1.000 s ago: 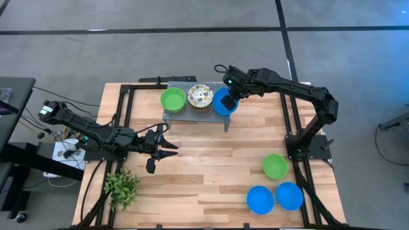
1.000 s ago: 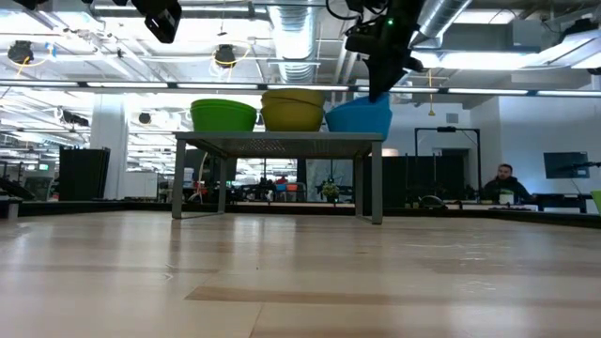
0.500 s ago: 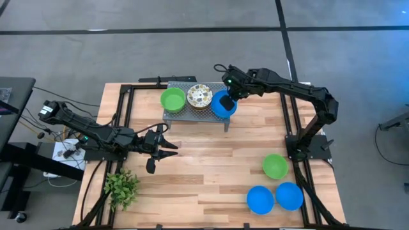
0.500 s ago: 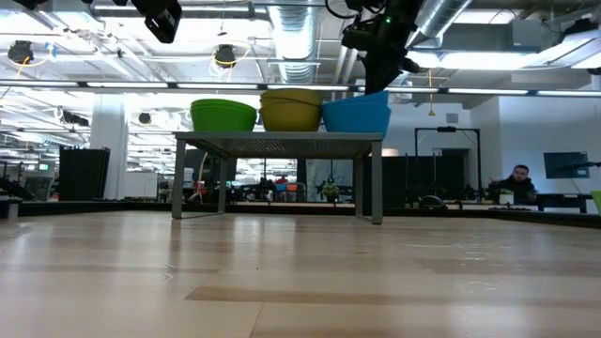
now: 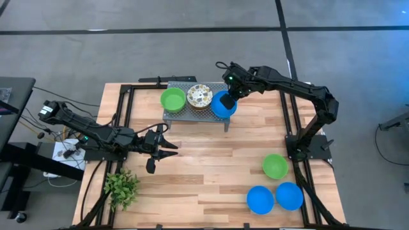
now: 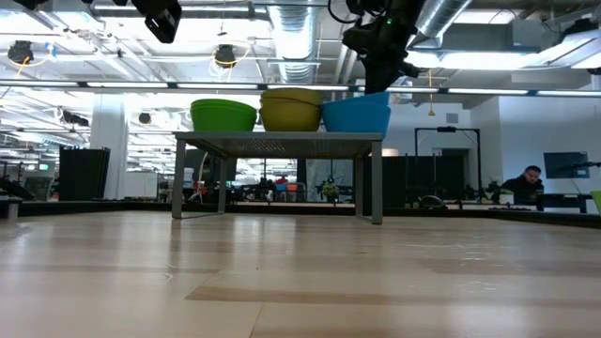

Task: Pick & Place Mini bowls
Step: Stack the blue bowl on top of the other blue bowl on the shelf, then stack the blue bowl on top of the other blue bowls on the shelf

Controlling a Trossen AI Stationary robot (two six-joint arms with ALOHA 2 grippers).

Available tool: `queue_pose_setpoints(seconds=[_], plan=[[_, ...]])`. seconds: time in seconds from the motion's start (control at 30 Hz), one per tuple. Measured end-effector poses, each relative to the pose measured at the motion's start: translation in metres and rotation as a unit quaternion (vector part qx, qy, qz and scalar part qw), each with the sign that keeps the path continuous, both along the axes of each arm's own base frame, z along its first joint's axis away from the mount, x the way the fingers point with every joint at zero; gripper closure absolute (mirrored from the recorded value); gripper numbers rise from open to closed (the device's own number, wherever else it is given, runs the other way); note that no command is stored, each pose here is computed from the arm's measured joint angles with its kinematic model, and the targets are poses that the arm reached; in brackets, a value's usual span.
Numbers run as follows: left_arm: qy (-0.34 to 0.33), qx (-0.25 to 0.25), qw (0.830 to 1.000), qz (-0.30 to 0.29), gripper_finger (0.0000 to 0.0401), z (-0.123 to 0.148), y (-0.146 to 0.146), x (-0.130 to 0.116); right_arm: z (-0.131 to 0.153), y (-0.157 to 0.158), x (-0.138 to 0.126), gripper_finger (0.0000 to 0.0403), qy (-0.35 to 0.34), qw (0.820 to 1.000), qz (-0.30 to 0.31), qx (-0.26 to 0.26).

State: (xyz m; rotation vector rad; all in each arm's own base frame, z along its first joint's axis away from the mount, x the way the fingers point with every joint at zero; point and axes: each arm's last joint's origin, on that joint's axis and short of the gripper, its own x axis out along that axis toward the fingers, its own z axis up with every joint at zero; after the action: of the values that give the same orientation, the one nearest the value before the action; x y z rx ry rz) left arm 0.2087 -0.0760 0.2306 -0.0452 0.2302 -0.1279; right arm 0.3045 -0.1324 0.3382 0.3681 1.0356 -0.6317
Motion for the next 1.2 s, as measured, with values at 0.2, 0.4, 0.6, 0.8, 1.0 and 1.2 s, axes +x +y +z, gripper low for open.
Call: queue_pose_setpoints(seconds=[0.2,0.4,0.6,0.8,1.0,1.2], plan=[[-0.002,-0.001,1.000,0.000,0.0311,0.000,0.000,0.000,0.000,0.001,0.000,0.0348,-0.007,1.000,0.013,0.019],[-0.003,-0.001,1.000,0.000,0.0311,0.001,0.000,0.000,0.000,0.003,0.001,0.0312,-0.004,1.000,0.025,0.017],[-0.002,-0.001,1.000,0.000,0.0311,0.000,0.000,0.000,0.000,0.002,0.001,0.0302,-0.002,1.000,0.022,0.011],[-0.002,-0.001,1.000,0.000,0.0311,0.000,0.000,0.000,0.000,0.001,0.001,0.0302,-0.001,0.999,0.032,0.004],[-0.003,-0.001,1.000,0.000,0.0311,0.001,0.000,0.000,0.004,0.001,0.003,0.0302,-0.015,0.999,0.037,-0.004],[-0.003,-0.001,1.000,0.000,0.0311,0.001,0.000,0.000,0.020,0.022,0.006,0.0302,-0.018,0.999,0.049,0.010]])
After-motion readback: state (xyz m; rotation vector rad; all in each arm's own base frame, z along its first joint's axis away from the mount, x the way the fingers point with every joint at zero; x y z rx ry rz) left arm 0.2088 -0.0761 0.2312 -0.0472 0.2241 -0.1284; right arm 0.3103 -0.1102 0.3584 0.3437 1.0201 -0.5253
